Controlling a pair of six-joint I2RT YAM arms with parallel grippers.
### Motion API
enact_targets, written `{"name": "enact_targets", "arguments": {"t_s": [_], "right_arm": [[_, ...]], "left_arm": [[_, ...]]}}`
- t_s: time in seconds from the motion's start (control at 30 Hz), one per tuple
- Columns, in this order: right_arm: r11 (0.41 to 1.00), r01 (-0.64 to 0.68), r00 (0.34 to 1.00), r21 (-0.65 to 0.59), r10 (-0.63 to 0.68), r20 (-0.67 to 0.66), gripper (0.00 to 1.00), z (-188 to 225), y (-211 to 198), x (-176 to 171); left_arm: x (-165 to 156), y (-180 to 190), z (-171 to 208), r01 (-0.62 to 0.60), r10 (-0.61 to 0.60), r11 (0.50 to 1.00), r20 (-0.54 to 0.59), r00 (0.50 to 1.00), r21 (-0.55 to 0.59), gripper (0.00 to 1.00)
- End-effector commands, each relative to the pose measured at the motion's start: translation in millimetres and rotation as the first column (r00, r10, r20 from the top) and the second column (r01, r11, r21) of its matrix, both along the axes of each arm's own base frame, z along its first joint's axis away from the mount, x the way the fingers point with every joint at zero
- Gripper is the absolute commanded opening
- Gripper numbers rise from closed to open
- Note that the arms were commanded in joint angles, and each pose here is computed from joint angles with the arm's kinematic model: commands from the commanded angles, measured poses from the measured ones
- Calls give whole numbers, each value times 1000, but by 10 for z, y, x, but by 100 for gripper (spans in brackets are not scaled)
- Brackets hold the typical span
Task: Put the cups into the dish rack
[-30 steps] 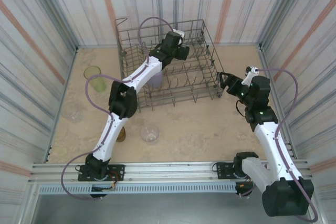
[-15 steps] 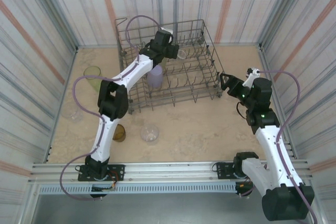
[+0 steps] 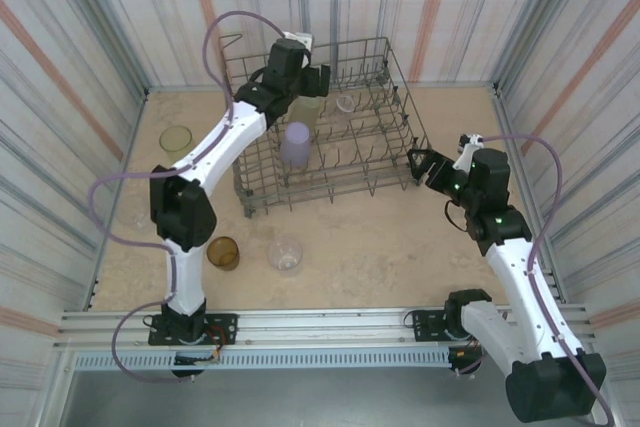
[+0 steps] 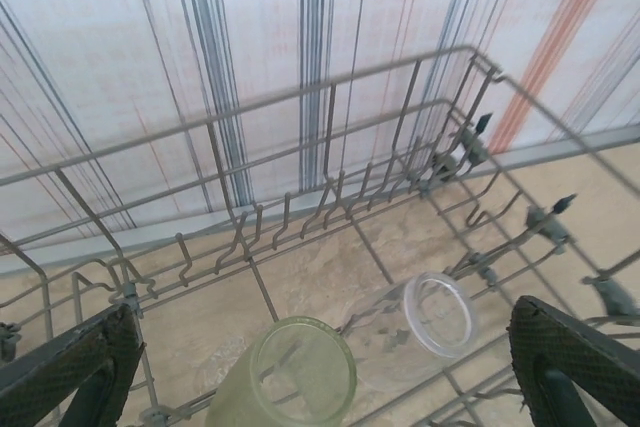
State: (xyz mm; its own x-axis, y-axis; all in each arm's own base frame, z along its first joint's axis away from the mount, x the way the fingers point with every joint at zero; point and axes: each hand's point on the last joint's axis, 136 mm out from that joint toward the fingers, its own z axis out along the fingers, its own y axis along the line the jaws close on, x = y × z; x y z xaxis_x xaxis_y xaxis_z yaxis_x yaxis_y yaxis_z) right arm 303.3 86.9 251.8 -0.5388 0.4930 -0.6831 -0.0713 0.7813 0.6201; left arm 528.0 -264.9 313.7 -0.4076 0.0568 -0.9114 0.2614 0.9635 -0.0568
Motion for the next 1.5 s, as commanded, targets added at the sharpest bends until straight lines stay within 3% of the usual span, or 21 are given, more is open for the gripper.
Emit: {"name": "enact_targets", "arguments": {"t_s": [0.0,0.5,0.8,1.07,1.33,1.47], "right_arm": [[1000,8,1000,-25,-8,-23,99,49,57,-22],[977,-121,992,-177,111,-63,99,160,812,278],[950,-217,976,-226,216,-26,99,237,1447,142],[931,-272,961,-245,277,-12,99,215,1775,-42],[924,-285,956,-256,292,-9,99,193,1770,-140],[926,-271,959,-263,283,4,99,188,1693,-175]], "left_arm": [[-252,56,143,19,-20,999,-21,1000,-44,99],[-1126,552,-30,8,-12,999,-82,997,-46,99],[-1679,981,-60,-39,37,999,-134,990,-7,99],[-2097,1370,-212,-127,127,992,-173,977,7,99],[-2570,1708,-721,-232,244,970,-364,899,76,99],[-2853,1807,-901,-274,267,960,-444,855,50,99]]}}
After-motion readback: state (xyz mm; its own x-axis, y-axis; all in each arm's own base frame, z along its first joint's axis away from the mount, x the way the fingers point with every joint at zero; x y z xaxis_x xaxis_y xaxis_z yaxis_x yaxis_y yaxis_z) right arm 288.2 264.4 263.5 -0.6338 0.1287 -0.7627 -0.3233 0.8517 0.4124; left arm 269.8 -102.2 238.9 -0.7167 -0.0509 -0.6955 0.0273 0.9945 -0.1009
